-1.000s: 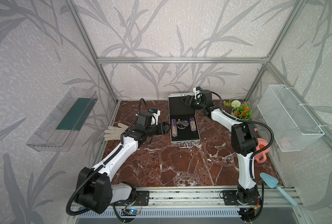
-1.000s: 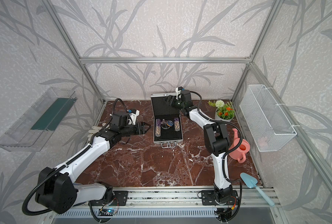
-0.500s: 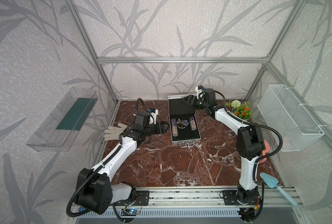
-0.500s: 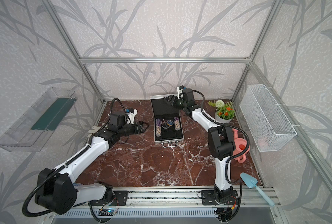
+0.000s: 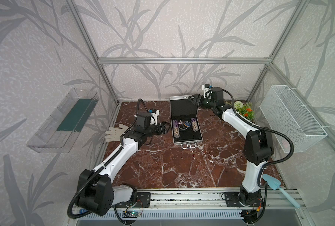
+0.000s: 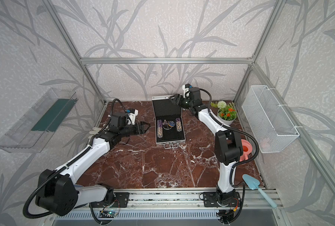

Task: Open the poker set cases
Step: Open the case lid on the poker set case, then reset both arms

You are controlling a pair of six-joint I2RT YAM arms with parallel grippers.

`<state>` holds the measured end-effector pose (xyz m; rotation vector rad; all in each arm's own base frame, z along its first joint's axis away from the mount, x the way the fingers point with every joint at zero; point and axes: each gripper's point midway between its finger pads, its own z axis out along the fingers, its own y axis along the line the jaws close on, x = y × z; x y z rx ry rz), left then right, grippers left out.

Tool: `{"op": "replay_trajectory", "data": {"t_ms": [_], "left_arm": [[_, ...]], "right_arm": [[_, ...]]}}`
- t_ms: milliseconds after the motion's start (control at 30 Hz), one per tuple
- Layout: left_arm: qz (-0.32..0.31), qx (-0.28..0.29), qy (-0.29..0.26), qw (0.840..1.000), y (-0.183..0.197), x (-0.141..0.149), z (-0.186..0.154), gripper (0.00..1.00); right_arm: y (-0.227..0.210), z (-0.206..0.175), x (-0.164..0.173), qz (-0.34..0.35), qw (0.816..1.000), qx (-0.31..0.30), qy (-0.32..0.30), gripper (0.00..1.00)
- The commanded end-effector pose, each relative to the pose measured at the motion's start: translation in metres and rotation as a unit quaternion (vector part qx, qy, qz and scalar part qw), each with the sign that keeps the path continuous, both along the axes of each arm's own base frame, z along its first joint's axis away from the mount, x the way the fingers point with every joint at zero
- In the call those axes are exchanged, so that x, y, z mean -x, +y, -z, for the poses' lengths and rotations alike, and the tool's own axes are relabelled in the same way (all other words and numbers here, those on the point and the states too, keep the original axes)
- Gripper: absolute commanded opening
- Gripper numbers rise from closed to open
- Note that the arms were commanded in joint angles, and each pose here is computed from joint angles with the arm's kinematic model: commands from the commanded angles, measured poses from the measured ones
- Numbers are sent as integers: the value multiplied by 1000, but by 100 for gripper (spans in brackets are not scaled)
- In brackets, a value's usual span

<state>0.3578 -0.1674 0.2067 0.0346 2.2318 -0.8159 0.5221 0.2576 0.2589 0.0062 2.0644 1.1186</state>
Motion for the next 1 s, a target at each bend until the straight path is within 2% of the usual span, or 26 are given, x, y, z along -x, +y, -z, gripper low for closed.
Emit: {"op": "replay_trajectory", "data": {"t_ms": [0, 167, 300, 467, 600, 767, 967], "left_arm": [[-34, -2, -15, 999, 16, -11, 0, 74], [-101, -34, -44, 993, 49, -26, 1, 74], [-187, -103, -72, 974, 94, -33, 12, 74], [-269, -142, -117, 945, 139, -35, 11, 74], [-322, -177, -132, 921, 173, -30, 14, 75], [-415, -228, -131, 871, 221, -7, 29, 75], [-439, -274, -137, 845, 240, 13, 56, 75]], "right_arm": [[-10, -34, 18, -8, 1000, -5, -28, 74], [-31, -44, 33, 1, 999, 11, -42, 73], [-59, -47, 54, 22, 996, 63, -53, 73], [-104, -33, 85, 65, 982, 162, -72, 73], [-150, -3, 109, 131, 962, 228, -75, 74], [-205, 43, 135, 230, 924, 293, -81, 74], [-245, 93, 154, 307, 876, 355, -108, 75]]}}
